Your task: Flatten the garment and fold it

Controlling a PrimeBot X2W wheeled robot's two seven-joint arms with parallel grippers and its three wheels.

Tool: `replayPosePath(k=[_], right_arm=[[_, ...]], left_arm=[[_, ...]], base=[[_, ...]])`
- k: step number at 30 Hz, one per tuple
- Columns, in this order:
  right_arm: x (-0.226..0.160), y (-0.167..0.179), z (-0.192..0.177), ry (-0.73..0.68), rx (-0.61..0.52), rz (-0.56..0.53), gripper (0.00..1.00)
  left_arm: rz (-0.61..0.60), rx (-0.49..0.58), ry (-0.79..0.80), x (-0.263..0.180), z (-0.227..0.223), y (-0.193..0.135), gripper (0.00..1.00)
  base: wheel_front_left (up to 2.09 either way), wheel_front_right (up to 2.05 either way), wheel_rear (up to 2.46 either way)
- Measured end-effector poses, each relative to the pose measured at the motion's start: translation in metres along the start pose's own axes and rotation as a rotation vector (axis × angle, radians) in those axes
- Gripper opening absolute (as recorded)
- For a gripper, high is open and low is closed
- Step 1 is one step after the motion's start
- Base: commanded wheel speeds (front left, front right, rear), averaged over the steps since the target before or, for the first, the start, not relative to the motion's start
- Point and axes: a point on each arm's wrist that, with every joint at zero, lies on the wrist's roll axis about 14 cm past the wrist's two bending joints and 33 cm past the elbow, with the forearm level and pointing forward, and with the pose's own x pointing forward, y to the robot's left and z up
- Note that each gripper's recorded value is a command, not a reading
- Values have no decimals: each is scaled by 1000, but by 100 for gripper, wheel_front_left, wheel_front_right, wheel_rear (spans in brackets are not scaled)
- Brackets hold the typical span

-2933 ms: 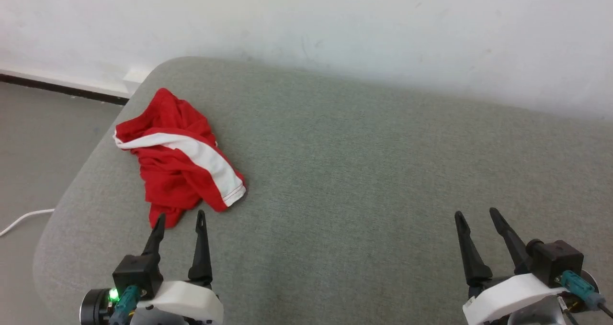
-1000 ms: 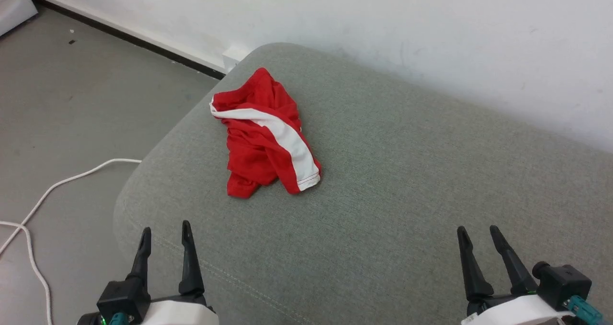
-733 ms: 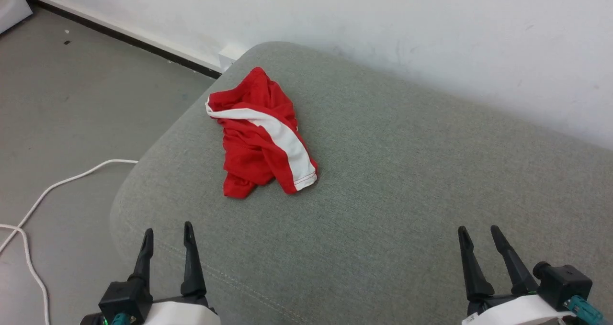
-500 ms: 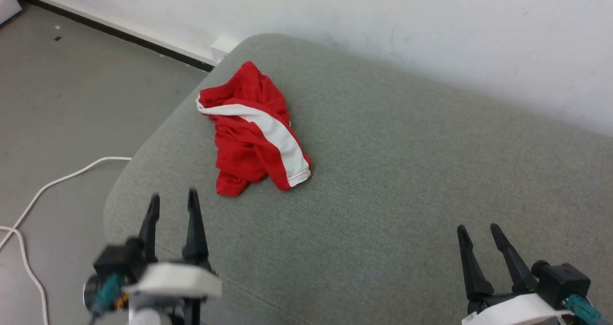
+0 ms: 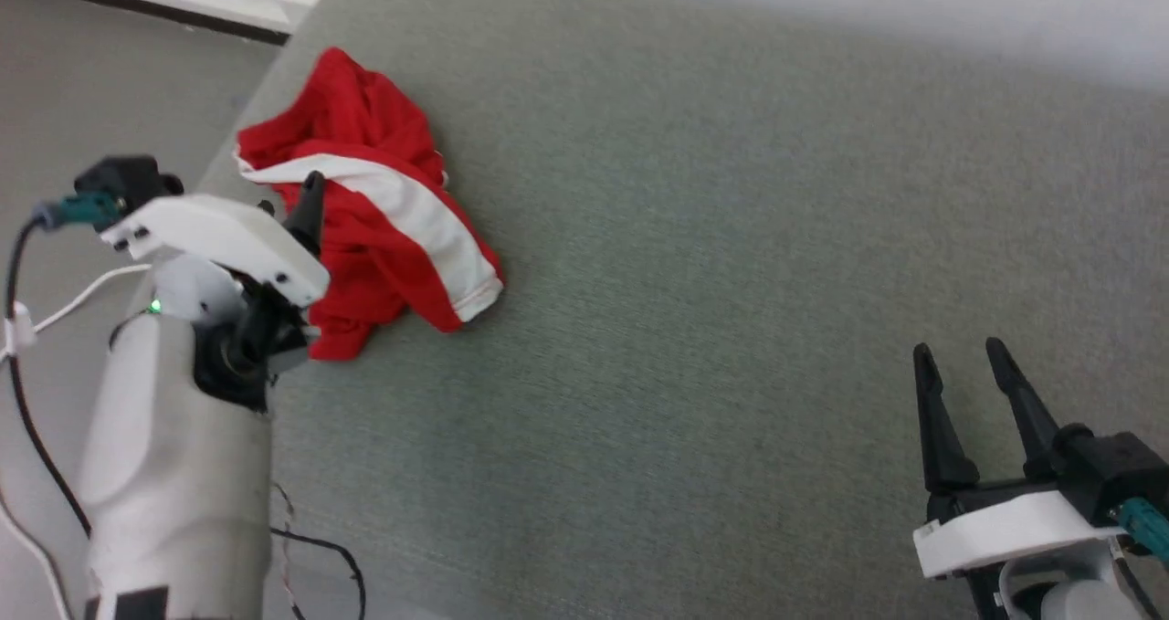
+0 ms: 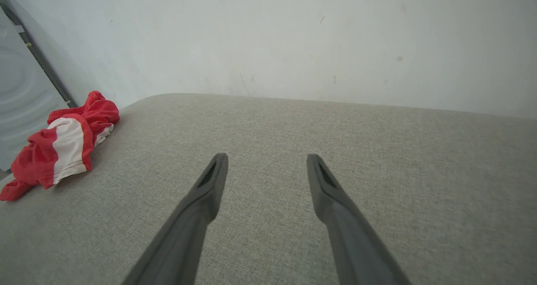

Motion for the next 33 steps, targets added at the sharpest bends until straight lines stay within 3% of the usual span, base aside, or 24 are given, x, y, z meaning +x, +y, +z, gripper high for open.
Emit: replayPosePath(k=[8, 14, 15, 16, 20, 27, 33], right_arm=[[-7, -43, -28, 65, 8, -113, 100], [-13, -63, -49, 117, 19, -168, 100], [-14, -65, -52, 124, 21, -173, 100], [-14, -66, -54, 130, 22, -177, 100], [-15, -67, -58, 139, 26, -179, 100], [-16, -51, -54, 135, 42, -145, 100], [-22, -38, -40, 104, 69, -126, 100]], left_arm=[[129, 13, 397, 44, -81, 2, 100], [194, 78, 529, 58, -118, 6, 100], [198, 86, 527, 61, -118, 7, 73], [201, 89, 502, 65, -115, 7, 0], [206, 104, 364, 74, -100, 9, 0], [64, 163, 16, 76, -25, -20, 0], [-176, 255, -302, 50, 81, -92, 0]], base=[[0, 0, 0], [0, 0, 0], [0, 0, 0], [0, 0, 0], [0, 0, 0], [0, 0, 0], [0, 0, 0]])
